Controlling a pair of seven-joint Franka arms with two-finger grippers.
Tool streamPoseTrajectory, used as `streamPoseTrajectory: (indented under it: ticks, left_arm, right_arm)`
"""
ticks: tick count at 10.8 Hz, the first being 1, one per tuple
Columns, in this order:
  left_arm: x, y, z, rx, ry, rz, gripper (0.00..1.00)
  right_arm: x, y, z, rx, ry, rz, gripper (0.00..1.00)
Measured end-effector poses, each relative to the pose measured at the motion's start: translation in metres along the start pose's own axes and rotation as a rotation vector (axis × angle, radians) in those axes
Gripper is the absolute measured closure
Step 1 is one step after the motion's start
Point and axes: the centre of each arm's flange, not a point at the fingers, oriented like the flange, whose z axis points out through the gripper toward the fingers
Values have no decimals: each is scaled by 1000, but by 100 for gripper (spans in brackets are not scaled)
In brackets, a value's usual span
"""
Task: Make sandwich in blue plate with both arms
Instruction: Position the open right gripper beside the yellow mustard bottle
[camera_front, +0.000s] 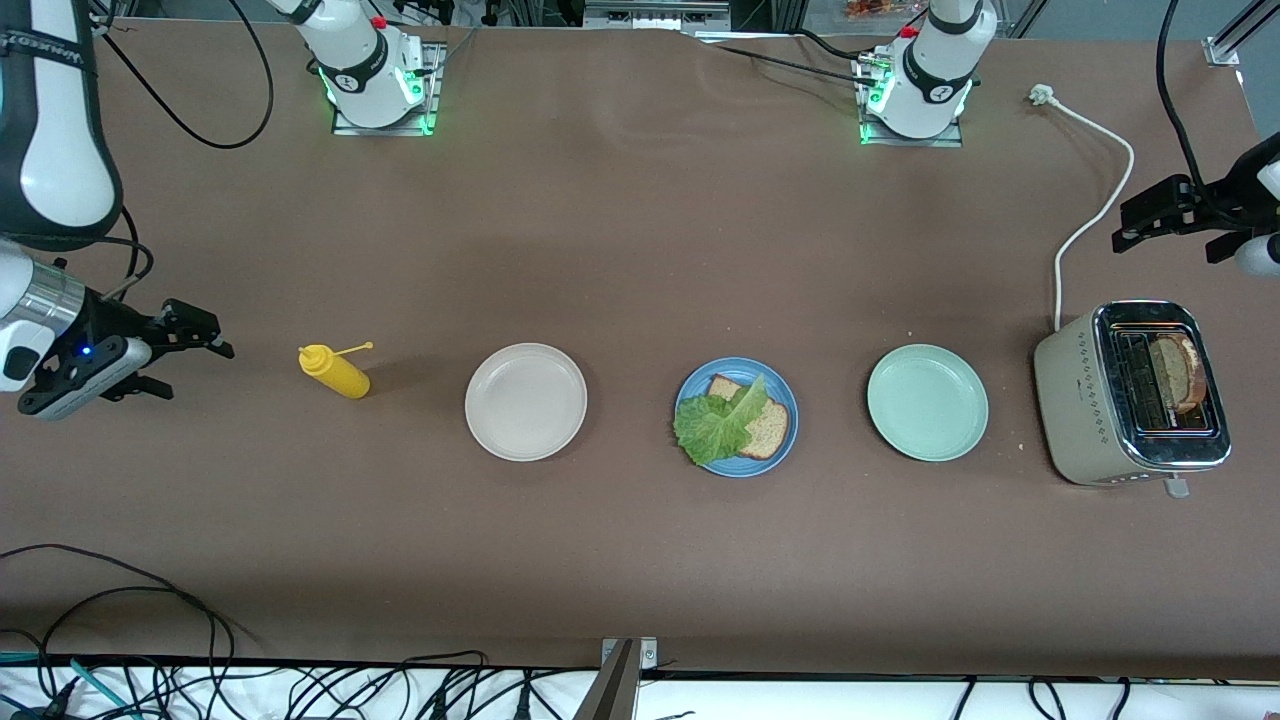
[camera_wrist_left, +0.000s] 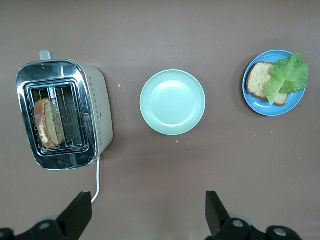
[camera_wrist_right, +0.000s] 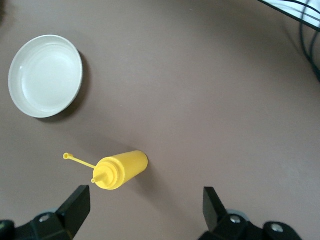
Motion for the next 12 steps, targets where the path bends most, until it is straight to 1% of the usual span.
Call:
streamPoseTrajectory:
  ticks: [2,3,7,10,12]
  left_arm:
    - [0,0,0,0,0,0,0]
    - [0,0,1,0,-1,0,0]
    - [2,0,3,0,-5,-1,0]
    - [2,-1,3,0,-6,-2,0]
    - [2,-1,4,0,-7,-2,0]
  right_arm:
    - [-16,11,15,73,68,-88,0]
    - [-22,18,23,106,113,-130,0]
    - [-51,45,59,228,255,-245,0]
    - [-75,59,88,316,341,-338,0]
    - [-91,65,113,397,409,-389,0]
